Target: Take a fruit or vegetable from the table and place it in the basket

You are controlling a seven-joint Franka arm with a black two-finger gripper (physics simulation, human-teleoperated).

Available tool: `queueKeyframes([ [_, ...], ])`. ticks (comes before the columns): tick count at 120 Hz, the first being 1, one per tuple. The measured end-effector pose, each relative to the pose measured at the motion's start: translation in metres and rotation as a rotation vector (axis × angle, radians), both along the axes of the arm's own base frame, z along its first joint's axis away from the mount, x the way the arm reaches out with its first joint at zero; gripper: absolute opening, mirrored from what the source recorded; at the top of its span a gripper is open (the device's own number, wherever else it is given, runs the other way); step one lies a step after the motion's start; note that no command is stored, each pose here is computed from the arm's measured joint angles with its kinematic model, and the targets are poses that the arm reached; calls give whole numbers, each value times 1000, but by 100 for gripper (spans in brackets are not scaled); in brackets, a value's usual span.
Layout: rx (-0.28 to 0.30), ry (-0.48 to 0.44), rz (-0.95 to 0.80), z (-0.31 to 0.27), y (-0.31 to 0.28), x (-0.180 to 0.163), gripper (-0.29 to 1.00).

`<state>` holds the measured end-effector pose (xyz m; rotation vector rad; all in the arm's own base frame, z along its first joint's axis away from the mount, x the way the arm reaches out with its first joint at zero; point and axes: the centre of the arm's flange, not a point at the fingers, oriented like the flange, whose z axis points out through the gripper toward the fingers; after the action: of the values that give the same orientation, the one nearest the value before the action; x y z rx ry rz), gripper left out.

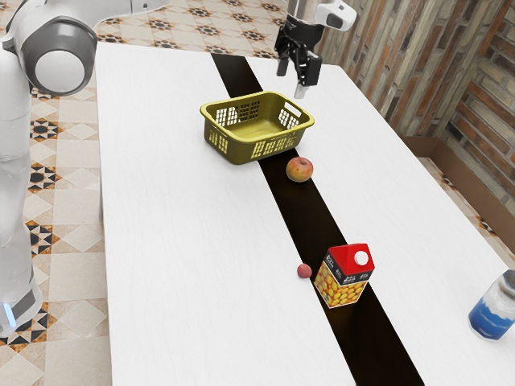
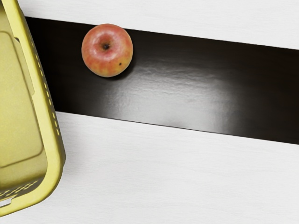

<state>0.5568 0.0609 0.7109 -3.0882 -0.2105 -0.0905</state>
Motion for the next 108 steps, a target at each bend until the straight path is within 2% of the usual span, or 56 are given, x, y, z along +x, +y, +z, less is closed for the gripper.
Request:
queueKeyframes([
  [26,0,-9,0,5,0,-2,70],
  [39,9,-160,-8,78,-5,-28,70],
  [52,24,-253,-47,113,-26,-40,70],
  [58,28,-242,-68,104,-38,-29,70],
  [65,37,-191,-71,72,-42,0,70],
  [74,47,-118,-30,21,-20,41,70],
  [81,30,-78,0,-13,0,62,70],
  [95,5,-42,9,-49,7,84,70],
  [108,0,-53,13,-55,10,90,70],
])
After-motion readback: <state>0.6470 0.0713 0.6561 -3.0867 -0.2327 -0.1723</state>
